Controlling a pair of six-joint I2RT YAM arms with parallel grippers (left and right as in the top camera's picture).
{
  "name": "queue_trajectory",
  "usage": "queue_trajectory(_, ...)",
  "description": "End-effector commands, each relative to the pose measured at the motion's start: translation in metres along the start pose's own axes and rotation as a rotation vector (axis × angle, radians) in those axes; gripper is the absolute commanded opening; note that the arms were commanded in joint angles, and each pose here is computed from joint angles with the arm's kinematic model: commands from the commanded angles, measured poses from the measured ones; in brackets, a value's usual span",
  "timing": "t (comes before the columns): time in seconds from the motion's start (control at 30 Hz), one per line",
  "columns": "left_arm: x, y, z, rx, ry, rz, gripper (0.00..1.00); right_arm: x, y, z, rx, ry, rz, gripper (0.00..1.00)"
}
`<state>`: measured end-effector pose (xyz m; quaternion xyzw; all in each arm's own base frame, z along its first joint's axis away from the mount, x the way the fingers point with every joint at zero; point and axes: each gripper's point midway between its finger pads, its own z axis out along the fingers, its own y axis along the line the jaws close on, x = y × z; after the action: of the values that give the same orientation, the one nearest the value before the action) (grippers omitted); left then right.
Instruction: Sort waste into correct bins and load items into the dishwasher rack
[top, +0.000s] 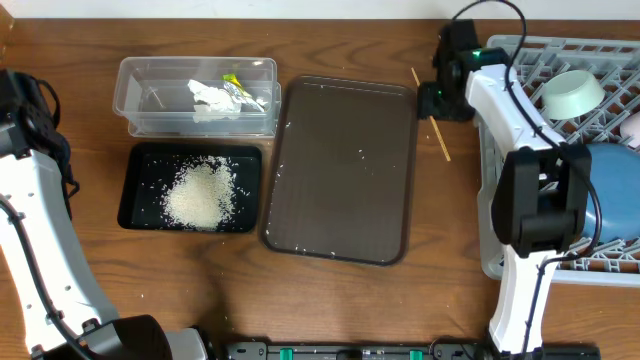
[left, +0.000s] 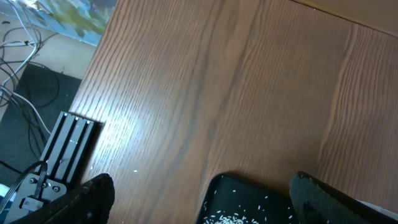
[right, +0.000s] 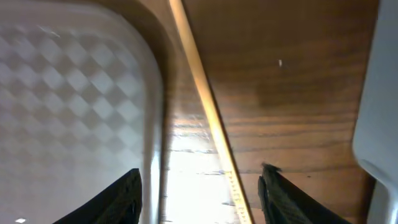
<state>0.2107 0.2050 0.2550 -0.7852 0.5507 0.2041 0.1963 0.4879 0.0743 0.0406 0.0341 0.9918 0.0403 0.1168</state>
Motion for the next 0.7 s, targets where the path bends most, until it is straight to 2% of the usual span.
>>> queue_trajectory(0.0,-0.003,0.003,-0.001,-0.001,-0.009,-0.021,0.92,0.008,0.004,0.012,-0.046,0.042,-0.037,0.59)
queue_trajectory(0.3,-0.003,0.003,-0.001,-0.001,-0.009,-0.021,0.92,0.024,-0.017,0.051,0.063,0.117,-0.044,0.5)
queue_trajectory(0.5,-0.003,0.003,-0.001,-0.001,-0.009,-0.021,0.92,0.027,-0.019,0.052,0.077,0.129,-0.045,0.4)
queue_trajectory(0.57,-0.003,0.003,-0.001,-0.001,-0.009,-0.021,0.92,0.029,-0.02,0.052,0.078,0.136,-0.044,0.32)
queue_trajectory(0.67,-0.003,0.003,-0.001,-0.001,-0.009,-0.021,0.92,0.032,-0.02,0.052,0.081,0.15,-0.04,0.08)
